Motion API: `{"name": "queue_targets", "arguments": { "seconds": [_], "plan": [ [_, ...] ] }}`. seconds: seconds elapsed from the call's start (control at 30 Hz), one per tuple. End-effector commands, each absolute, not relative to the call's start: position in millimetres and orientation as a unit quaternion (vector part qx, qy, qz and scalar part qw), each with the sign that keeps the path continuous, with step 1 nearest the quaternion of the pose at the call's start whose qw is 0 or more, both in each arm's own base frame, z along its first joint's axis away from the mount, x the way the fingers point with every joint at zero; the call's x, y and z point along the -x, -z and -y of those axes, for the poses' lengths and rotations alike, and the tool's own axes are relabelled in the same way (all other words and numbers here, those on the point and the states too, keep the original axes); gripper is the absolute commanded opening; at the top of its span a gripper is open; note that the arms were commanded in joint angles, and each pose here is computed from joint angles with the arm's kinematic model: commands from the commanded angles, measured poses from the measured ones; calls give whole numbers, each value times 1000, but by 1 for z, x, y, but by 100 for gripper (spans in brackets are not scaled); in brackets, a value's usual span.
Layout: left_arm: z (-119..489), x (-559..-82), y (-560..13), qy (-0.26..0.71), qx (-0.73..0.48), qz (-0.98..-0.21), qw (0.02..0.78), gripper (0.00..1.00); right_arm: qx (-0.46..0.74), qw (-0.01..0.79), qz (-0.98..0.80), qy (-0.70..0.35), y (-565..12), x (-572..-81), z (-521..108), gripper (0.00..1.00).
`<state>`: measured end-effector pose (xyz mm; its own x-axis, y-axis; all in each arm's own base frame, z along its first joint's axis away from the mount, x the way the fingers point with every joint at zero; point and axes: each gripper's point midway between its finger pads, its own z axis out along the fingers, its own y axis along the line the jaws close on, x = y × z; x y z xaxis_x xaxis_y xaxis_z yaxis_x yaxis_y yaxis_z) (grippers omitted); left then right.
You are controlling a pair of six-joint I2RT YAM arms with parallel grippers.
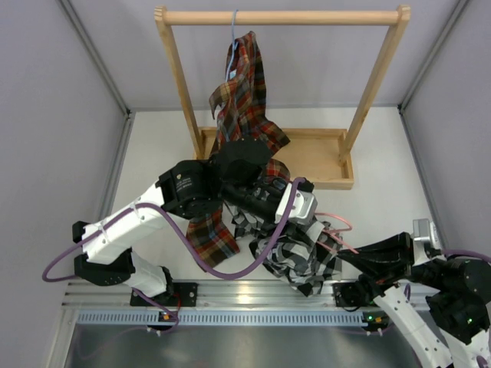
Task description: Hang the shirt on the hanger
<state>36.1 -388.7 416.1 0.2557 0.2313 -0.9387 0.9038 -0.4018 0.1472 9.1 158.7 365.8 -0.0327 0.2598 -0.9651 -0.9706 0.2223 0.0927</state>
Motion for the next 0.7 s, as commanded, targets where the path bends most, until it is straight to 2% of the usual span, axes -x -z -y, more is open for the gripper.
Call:
{"name": "queue_targets", "arguments": {
  "seconds": [0.0,0.2,0.6,0.63,0.67],
  "plan": [
    [371,-22,-436,486,-691,-392,365,50,376,601,-486,-511,-368,-7,-161,0],
    [365,-22,-432,486,-687,-402,360,39,382,591,-483,-521,-365,-7,-165,0],
    [375,-23,-407,490,-693,-417,325,40,407,578,-459,-538,-378,1,-170,0],
    [376,-24,-406,489,-693,-419,324,34,408,578,-459,-538,-379,-1,-171,0],
    [376,-26,-405,485,-693,-421,327,22,408,577,-459,-538,-379,-1,-172,0]
  ]
}}
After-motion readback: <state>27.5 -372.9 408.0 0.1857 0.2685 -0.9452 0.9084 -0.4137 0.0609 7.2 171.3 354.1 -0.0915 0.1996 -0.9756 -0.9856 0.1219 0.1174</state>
